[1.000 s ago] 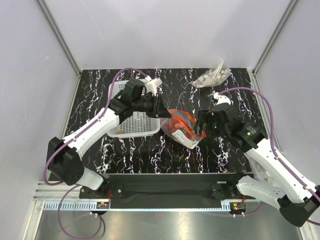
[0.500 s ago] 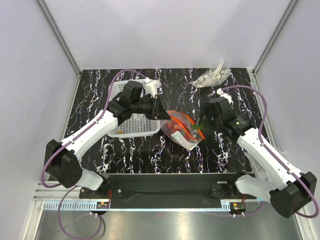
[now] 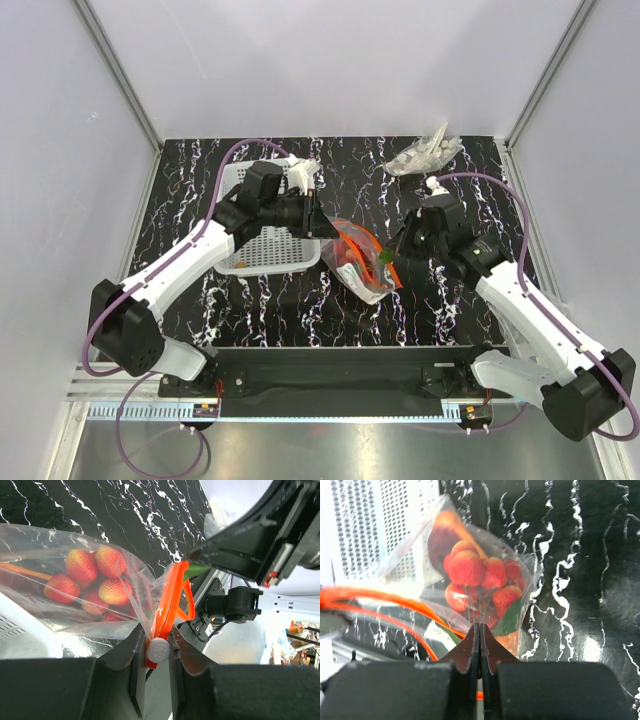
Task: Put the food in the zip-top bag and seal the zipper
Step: Adjust the zipper food storage bag at the center of the board.
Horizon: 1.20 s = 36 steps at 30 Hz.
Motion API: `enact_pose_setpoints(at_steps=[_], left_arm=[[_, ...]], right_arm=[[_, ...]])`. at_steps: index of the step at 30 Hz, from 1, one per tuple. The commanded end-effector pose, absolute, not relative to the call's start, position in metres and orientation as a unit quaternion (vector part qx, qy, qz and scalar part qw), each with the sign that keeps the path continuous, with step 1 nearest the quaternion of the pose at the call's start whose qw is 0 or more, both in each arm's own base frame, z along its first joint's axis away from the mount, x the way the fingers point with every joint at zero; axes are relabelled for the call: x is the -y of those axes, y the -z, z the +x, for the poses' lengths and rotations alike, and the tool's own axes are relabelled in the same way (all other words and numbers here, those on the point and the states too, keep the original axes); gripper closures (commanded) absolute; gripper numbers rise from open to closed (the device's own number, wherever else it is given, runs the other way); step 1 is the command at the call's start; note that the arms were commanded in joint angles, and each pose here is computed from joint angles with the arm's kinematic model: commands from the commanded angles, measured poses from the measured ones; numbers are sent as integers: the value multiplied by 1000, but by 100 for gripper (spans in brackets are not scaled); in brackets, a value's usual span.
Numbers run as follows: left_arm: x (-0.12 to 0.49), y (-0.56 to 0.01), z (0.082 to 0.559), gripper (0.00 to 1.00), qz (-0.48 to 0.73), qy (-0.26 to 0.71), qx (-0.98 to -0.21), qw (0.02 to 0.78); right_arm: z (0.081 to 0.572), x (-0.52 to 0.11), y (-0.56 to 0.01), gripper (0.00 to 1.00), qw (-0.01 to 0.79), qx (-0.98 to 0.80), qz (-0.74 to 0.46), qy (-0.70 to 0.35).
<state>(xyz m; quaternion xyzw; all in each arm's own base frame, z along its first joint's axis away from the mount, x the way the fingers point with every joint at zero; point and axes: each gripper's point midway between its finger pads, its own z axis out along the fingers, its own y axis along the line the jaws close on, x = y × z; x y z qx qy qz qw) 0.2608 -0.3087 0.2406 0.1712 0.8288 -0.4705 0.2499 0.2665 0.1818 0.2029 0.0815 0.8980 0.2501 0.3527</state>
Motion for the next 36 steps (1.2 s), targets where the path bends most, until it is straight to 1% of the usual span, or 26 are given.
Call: enact_pose_setpoints(at_steps=[1,4,5,9,14,19,20,21,23,24,26,27,29,30,31,32,34,35,36], left_arm=[[309,-273,266,100,187,492,-800,288],[311,-273,268,100,187,494,-800,285],[311,-273,268,100,187,494,-800,284],[311,-273,268,100,188,494,-801,282],[310,-276,264,100,191,499,-798,280],[310,-274,266,100,188,494,-802,278],[310,-274,267,100,186,493,-803,278],[311,-273,268,100,186,492,-804,277],[312,-274,271,100,183,493,-804,277],[313,-274,271,100,182,494,-804,276],[314,-276,274,100,181,494,-804,279],[315,-275,275,100,180,493,-805,277],[315,-277,276,100,179,494,-804,278],[316,-277,277,100,178,493,-804,279],[316,-276,277,100,177,494,-805,277],[316,-277,278,100,176,494,-804,279],[317,-277,280,100,175,494,-805,278],[318,-278,280,100,176,495,-804,279],[318,-276,280,100,175,494,-805,277]], right_arm=[[259,-192,-221,99,369,-880,49,-295],[249,-204,-226,100,371,-869,-2,-326],[243,-217,-232,100,370,-860,-29,-350],[237,-244,-231,100,371,-854,-91,-354],[259,-255,-218,100,378,-863,-111,-315],[271,-249,-230,100,408,-860,-115,-284],[269,-246,-236,98,417,-856,-116,-282],[269,-244,-238,86,421,-855,-117,-280],[262,-239,-244,73,429,-850,-129,-276],[259,-236,-243,62,430,-850,-133,-273],[253,-229,-247,63,439,-847,-140,-267],[251,-226,-244,72,439,-848,-139,-262],[246,-219,-246,80,439,-850,-136,-257],[245,-218,-246,86,437,-851,-138,-257],[242,-219,-245,95,433,-852,-139,-260],[240,-218,-245,99,431,-852,-142,-261],[235,-219,-245,100,425,-852,-146,-268],[234,-219,-245,95,424,-852,-146,-270],[233,-218,-243,82,422,-854,-146,-269]])
